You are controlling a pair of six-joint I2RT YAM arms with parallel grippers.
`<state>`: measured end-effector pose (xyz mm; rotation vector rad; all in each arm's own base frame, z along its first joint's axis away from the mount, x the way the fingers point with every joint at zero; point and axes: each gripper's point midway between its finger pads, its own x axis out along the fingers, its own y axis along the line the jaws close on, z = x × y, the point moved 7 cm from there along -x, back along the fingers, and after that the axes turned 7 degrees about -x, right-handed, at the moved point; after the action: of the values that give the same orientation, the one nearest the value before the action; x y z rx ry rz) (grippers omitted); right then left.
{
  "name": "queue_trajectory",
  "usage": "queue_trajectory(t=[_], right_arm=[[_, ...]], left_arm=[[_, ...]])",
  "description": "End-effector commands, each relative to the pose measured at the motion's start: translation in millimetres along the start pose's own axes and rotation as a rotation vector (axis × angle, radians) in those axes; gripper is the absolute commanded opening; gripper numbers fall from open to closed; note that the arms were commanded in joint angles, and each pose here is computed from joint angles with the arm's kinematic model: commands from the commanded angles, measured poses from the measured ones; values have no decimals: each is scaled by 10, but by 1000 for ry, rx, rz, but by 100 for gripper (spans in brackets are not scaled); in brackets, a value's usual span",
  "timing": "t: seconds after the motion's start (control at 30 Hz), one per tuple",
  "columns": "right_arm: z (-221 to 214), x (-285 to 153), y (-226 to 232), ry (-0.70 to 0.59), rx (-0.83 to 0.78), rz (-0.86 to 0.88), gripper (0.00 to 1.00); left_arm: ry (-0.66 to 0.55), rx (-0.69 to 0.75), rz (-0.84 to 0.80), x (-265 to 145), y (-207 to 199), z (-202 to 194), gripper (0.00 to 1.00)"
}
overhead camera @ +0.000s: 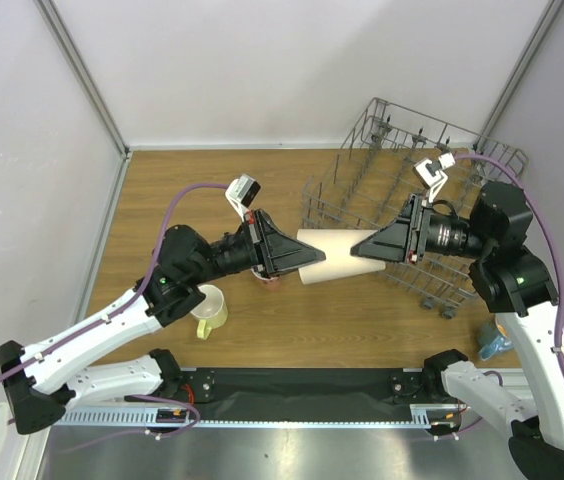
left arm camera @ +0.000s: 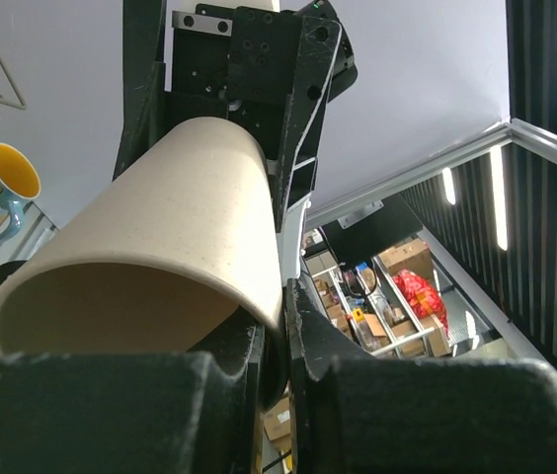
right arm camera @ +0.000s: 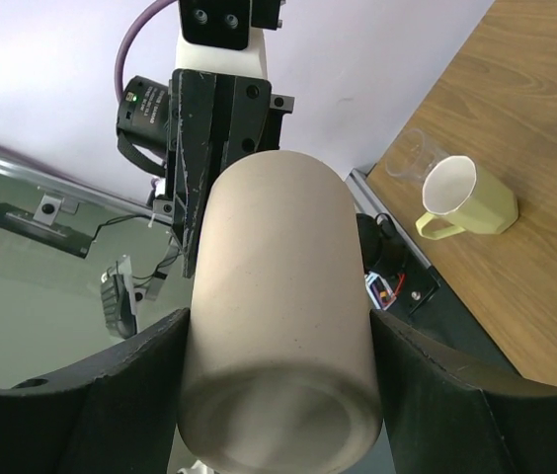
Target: Load the cups into the dish rack
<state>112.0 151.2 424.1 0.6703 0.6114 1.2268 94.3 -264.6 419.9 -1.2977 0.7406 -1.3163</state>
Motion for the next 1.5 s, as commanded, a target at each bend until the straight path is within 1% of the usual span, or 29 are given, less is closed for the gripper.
queue_trajectory(t=[0.0, 0.03, 0.07, 0.1, 0.13, 0.17, 0.2, 0.23, 0.27, 0.3, 0.33, 0.4, 0.43, 0.47, 0.53, 0.57, 0.6, 0.67, 0.73, 0.77, 0.8, 0.83, 0.9, 0.93, 1.0, 1.13, 1.27, 1.37, 1.47], right_arm=[[-42, -39, 134, 42, -12, 90, 53], [-43, -39, 144, 49, -16, 100, 31], [-43, -42, 146, 49, -15, 100, 19], [-31, -48, 169, 49, -20, 102, 7], [-33, -44, 149, 55, -13, 92, 0], [-25, -40, 143, 52, -12, 78, 0], [-21, -39, 132, 50, -13, 63, 0], [-9, -43, 128, 51, -13, 41, 0], [1, -43, 109, 46, -10, 17, 0], [31, -33, 74, 29, -7, -22, 0], [35, -57, 99, 29, 6, -52, 0], [109, -48, 1, -3, -1, -140, 0], [143, -49, -36, -18, 1, -179, 0], [170, -77, -34, -23, 3, -225, 0], [247, -77, -204, -49, 37, -362, 0], [322, -107, -172, -80, 18, -401, 0], [392, -97, -282, -94, 27, -464, 0], [501, -160, -409, -142, 63, -613, 0], [669, -208, -417, -178, 70, -710, 0], [758, -270, -519, -229, 64, -826, 0], [872, -320, -427, -272, 30, -851, 0], [890, -336, -608, -234, 79, -956, 0], [1052, -481, -607, -299, 56, -1097, 0], [1070, -500, -755, -263, 89, -1189, 0], [1188, -634, -786, -314, 65, -1309, 0], [1199, -782, -1078, -227, 130, -1475, 0], [1059, -912, -1330, -178, 239, -1544, 0], [878, -963, -1560, -88, 290, -1626, 0], [795, -971, -1656, -60, 304, -1643, 0]], left_arm=[[-25, 28, -46, 36, -145, 87, 0], [-20, 22, -46, 38, -141, 89, 0], [-15, 21, -46, 41, -139, 90, 0], [-11, 15, -38, 49, -114, 89, 7], [-12, 8, -33, 50, -102, 95, 17], [-16, 5, -27, 47, -83, 99, 28], [-21, -6, -9, 31, -34, 96, 48], [-34, -3, -6, -7, -45, 110, 58], [-52, -2, 7, -33, -23, 127, 66], [-69, -3, 29, -65, 18, 138, 79], [-81, 0, 86, -115, 101, 144, 88], [-134, 42, 133, -255, 88, 209, 100], [-149, 75, 185, -314, 147, 232, 100], [-179, 61, 299, -425, 294, 279, 100], [-254, 144, 382, -612, 287, 371, 100], [-261, 147, 465, -716, 380, 361, 100], [-276, 215, 498, -783, 356, 392, 100], [-268, 233, 604, -914, 436, 385, 100], [-229, 311, 627, -970, 394, 363, 98], [-220, 329, 647, -1002, 400, 353, 98], [-196, 367, 690, -1070, 410, 332, 98], [-206, 392, 711, -1106, 400, 346, 98], [-196, 444, 722, -1149, 373, 345, 98], [-197, 458, 720, -1166, 360, 340, 98], [-203, 485, 731, -1193, 357, 352, 98], [-198, 524, 798, -1291, 359, 352, 98], [-216, 567, 833, -1384, 307, 360, 98], [-250, 612, 844, -1430, 217, 397, 100], [-270, 648, 857, -1457, 174, 432, 100]])
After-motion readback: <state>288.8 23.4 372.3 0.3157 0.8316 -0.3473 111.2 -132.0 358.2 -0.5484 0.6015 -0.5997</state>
